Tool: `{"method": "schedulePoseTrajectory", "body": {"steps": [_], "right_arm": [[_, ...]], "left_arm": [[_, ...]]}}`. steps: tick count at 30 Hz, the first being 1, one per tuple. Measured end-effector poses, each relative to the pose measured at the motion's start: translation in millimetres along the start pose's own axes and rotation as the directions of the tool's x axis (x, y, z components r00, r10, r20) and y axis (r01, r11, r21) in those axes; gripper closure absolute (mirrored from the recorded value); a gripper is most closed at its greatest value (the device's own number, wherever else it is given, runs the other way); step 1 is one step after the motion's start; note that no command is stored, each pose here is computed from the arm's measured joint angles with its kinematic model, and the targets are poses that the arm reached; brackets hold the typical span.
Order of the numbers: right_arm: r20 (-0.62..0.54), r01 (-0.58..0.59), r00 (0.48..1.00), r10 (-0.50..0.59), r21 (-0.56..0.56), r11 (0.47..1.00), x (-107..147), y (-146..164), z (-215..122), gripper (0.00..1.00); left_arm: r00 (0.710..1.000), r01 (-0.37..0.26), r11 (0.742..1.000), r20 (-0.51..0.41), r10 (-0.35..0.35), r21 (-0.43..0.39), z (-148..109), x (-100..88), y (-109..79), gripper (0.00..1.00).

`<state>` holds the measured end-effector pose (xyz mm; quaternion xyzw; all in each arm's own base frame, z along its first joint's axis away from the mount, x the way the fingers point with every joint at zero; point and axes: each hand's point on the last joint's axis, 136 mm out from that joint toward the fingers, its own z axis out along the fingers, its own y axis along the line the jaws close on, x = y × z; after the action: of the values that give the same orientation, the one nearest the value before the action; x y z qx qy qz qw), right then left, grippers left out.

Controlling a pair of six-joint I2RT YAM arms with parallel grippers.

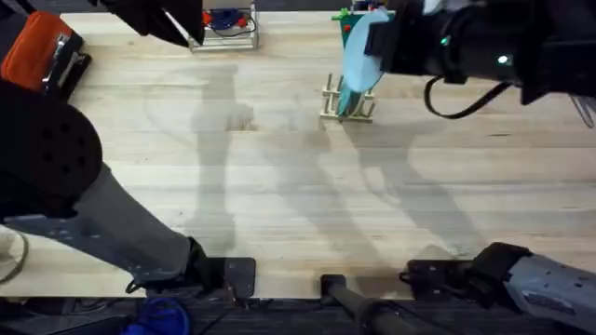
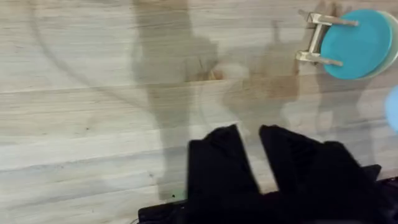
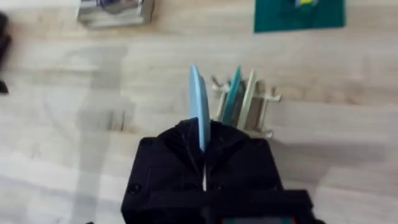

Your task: Pick up the plates from the table one by one and place each into a slot on the dish rack.

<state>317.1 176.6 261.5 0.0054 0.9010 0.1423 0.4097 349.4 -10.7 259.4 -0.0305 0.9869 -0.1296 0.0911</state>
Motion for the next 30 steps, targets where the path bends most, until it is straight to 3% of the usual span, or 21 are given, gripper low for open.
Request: {"method": "schedulePoseTrajectory", "body": {"steps": [1, 5, 6, 17, 30], "right_arm": [[0.018, -0.001, 1.0, 0.001, 0.011, 1.0, -4, -2, -3, 0.97], [0.058, -0.002, 0.998, -0.003, 0.074, 0.997, -11, -16, -13, 0.969], [0.063, -0.001, 0.998, -0.005, 0.093, 0.996, -11, -20, -15, 0.969], [0.078, 0.013, 0.996, -0.033, 0.246, 0.969, -10, -49, -23, 0.969], [0.14, -0.044, 0.99, -0.002, 0.324, 0.945, -18, -63, -28, 0.969]], "left_arm": [[1.0, -0.002, 1.0, 0.0, 0.002, -0.001, 0, 0.0, 0.2, 0.683], [1.0, 0.005, 1.0, 0.0, -0.005, -0.003, 0, 0.0, 0.5, 0.056], [1.0, 0.006, 1.0, 0.0, -0.006, -0.004, 0, 0.0, 0.6, 0.023], [1.0, 0.006, 1.0, 0.0, -0.006, -0.004, 0, 0.1, 0.7, 0.007], [1.0, 0.006, 1.0, 0.0, -0.006, -0.004, 0, 0.0, 0.7, 0.008]]}}
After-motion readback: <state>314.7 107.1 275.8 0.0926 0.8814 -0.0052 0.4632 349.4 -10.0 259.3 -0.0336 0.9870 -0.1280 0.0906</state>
